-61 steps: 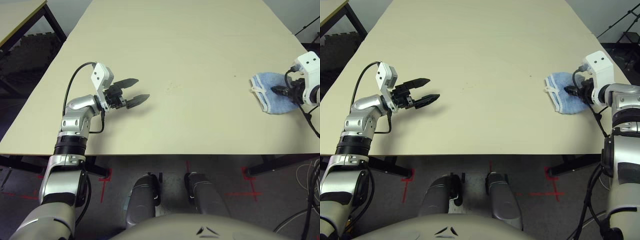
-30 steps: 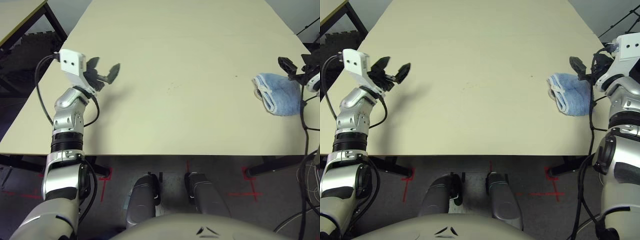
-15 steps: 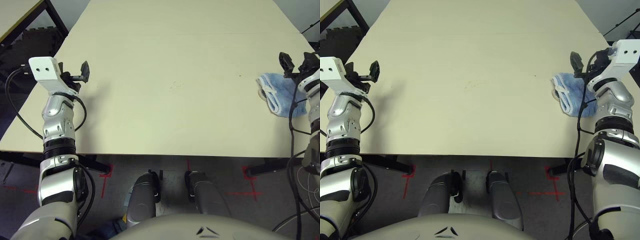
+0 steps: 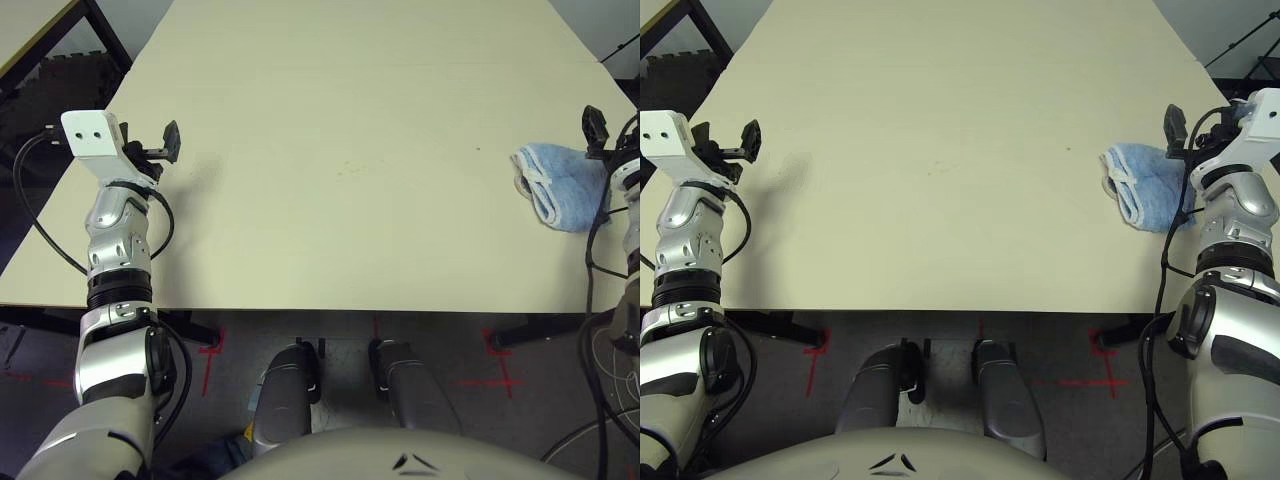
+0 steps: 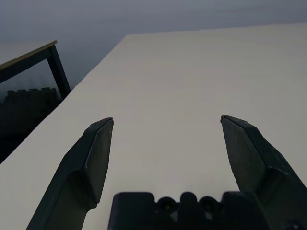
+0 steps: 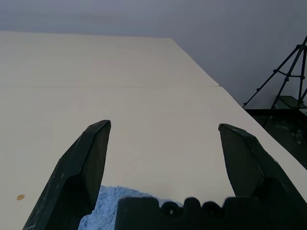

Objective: Wipe the water off the table with a rag.

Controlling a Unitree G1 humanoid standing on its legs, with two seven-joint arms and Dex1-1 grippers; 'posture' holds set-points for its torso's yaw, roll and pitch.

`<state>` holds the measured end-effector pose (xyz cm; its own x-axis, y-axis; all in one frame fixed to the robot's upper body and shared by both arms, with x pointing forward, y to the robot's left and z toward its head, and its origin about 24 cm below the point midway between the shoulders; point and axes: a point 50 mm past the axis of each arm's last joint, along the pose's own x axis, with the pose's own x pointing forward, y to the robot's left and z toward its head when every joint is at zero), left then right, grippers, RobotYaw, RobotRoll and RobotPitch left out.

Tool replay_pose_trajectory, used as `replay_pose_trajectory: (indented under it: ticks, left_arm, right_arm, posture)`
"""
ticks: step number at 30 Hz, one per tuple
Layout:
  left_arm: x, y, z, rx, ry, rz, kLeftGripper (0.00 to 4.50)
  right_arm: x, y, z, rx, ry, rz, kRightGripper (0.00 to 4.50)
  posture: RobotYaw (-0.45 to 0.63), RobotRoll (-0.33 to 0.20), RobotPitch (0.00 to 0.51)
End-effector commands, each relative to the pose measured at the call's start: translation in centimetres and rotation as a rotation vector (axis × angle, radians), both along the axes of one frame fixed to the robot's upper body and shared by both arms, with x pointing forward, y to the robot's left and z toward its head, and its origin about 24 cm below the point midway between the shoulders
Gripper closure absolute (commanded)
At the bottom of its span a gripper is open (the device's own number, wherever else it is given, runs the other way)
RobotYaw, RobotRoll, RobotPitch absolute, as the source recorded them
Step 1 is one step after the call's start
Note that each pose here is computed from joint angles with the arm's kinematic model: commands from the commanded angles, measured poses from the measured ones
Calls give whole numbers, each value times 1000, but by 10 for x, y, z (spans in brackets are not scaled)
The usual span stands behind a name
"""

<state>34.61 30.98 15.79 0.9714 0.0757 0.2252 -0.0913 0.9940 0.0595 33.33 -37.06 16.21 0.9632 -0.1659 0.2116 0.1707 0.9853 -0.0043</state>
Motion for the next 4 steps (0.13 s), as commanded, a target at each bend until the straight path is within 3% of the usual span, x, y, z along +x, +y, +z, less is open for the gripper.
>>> replay_pose_trajectory:
  ticks: [1, 4]
  left_arm:
    - [4, -3, -2, 14, 14, -13, 0]
    - [6, -5, -2, 12, 10, -19, 0]
  right_arm:
    - [-8, -11, 1, 4, -16, -46, 36]
    - [-9, -12, 2, 0, -18, -48, 36]
  posture:
    - [-78, 0, 178]
    - [-82, 0, 176]
